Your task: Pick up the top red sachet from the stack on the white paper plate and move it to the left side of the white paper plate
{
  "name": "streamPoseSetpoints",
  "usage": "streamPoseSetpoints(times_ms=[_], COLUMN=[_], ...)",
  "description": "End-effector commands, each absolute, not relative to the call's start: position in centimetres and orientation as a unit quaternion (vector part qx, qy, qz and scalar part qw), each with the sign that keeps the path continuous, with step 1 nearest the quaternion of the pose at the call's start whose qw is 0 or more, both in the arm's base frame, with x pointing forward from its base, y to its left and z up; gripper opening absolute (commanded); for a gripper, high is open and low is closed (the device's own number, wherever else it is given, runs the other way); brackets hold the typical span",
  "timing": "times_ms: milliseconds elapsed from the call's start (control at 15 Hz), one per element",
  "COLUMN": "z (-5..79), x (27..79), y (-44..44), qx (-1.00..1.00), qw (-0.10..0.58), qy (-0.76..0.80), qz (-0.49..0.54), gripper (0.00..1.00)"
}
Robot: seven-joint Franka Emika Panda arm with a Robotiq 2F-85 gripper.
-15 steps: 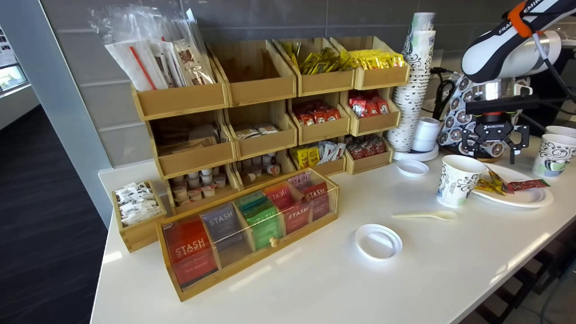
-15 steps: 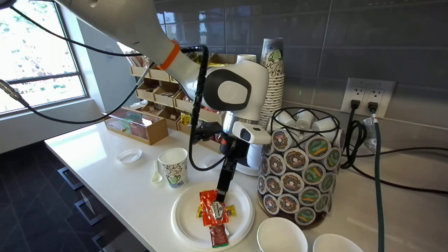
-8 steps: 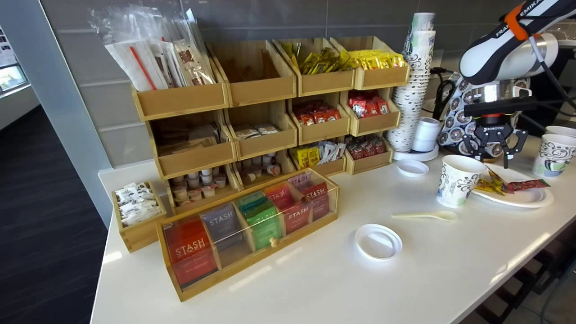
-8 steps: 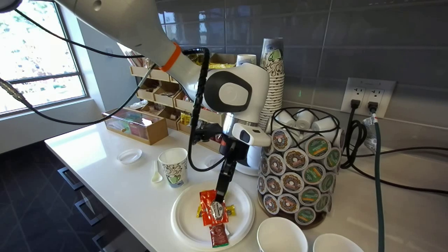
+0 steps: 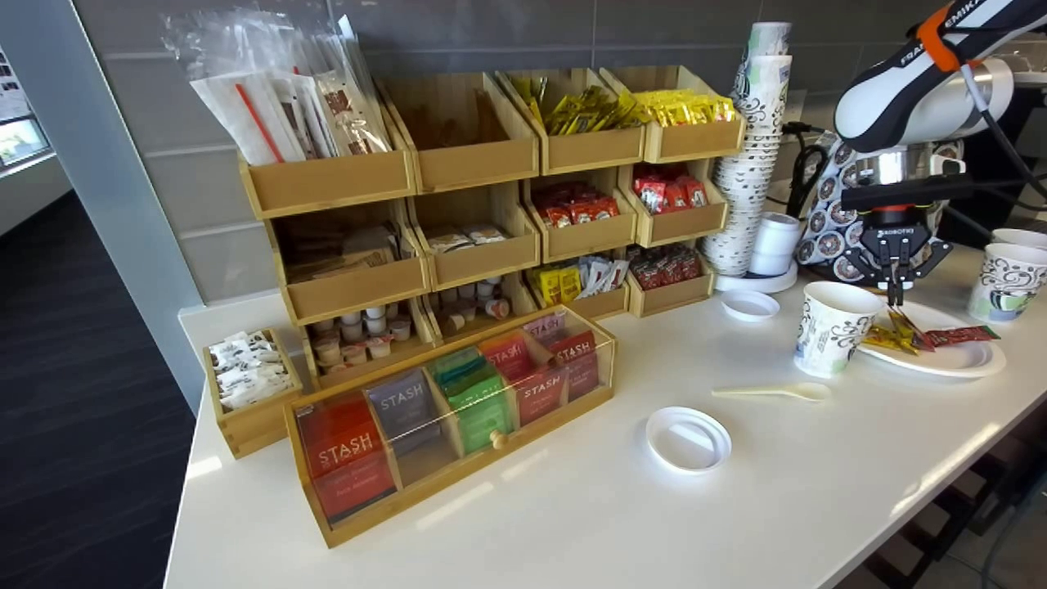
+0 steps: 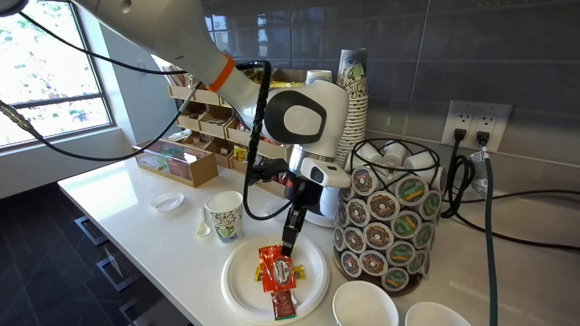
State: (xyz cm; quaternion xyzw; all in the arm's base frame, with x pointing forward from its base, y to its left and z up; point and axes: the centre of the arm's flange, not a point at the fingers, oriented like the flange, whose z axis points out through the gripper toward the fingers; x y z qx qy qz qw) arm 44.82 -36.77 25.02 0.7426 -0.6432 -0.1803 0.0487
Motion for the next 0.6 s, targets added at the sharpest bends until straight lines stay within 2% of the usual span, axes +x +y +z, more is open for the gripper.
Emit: streamPoseSetpoints(times_ms=[0, 533], z=[25.2, 28.9], x=[45.3, 44.5], y=[-36.7, -33.6], qx=[0.741, 0.752], qw=[0.057, 0.106], qy=[-0.643, -0.625], qz=[-0.186, -0.181], gripper=[0.00, 0.00])
